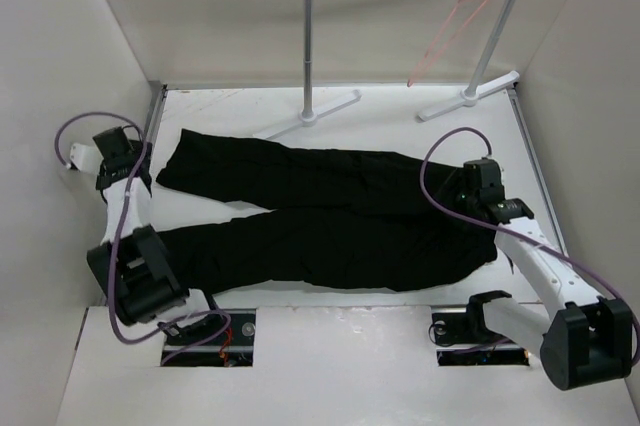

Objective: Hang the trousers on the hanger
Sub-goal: Flatten out the trousers at the center of the board.

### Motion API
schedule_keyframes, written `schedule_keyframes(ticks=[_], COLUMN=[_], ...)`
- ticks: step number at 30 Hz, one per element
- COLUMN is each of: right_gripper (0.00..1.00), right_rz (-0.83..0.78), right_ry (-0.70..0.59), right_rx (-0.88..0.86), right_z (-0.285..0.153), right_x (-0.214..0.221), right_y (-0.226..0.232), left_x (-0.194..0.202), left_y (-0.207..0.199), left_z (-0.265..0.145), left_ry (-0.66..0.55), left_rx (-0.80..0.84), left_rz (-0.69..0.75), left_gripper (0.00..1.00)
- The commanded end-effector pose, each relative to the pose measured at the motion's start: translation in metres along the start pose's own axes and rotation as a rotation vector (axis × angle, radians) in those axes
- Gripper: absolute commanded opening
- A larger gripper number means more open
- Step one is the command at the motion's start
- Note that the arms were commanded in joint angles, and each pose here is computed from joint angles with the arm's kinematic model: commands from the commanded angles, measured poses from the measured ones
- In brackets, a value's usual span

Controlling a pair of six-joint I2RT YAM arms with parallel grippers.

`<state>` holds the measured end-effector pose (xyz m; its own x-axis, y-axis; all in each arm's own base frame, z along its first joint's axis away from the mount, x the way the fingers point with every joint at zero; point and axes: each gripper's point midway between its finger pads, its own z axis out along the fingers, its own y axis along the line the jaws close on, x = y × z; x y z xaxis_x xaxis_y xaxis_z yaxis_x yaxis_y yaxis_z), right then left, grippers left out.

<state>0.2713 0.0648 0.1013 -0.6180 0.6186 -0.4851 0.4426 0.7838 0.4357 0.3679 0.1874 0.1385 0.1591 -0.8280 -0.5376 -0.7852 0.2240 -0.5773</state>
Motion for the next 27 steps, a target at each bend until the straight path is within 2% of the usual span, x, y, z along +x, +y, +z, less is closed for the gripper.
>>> schedule_keyframes(ticks=[1, 2, 4, 6, 7, 10, 15, 22, 27], right_gripper=[0.63, 0.53, 0.21, 0.1, 0.1, 0.16, 0.4, 0.54, 0.6], right_rz=[-0.016, -0.031, -0.054, -0.059, -0.066, -0.077, -0.062, -0.006, 0.003], right_ry=[-0.041, -0.035, -0.02, -0.015, -0.016, -0.036, -0.076, -0.065, -0.058], right_rx=[-0.158, -0.18, -0.203, -0.22, -0.226, -0.224, -0.22, -0.171, -0.139], right_z=[-0.016, -0.019, -0.023, -0.025, -0.026, -0.025, -0.026, -0.011, 0.002], right_x=[-0.012, -0.008, -0.002, -0.002, -0.003, -0.012, -0.028, -0.03, -0.032], right_y=[0.048, 0.055, 0.063, 0.069, 0.072, 0.078, 0.079, 0.06, 0.054], left_x=[-0.022, -0.013, 0.021, 0.047, 0.055, 0.074, 0.092, 0.087, 0.087], left_y=[-0.063, -0.081, -0.107, -0.12, -0.125, -0.129, -0.141, -0.134, -0.124], left_z=[-0.04, -0.039, -0.032, -0.016, -0.003, 0.033, 0.082, 0.111, 0.128], left_ry=[-0.13, -0.113, -0.043, 0.012, 0.034, 0.099, 0.154, 0.146, 0.161], left_rx=[0.128, 0.156, 0.181, 0.172, 0.169, 0.148, 0.152, 0.101, 0.078], left_rz=[0.191, 0.289, 0.494, 0.645, 0.691, 0.728, 0.758, 0.771, 0.766], left_gripper=[0.67, 0.65, 0.62, 0.61, 0.61, 0.59, 0.58, 0.56, 0.56])
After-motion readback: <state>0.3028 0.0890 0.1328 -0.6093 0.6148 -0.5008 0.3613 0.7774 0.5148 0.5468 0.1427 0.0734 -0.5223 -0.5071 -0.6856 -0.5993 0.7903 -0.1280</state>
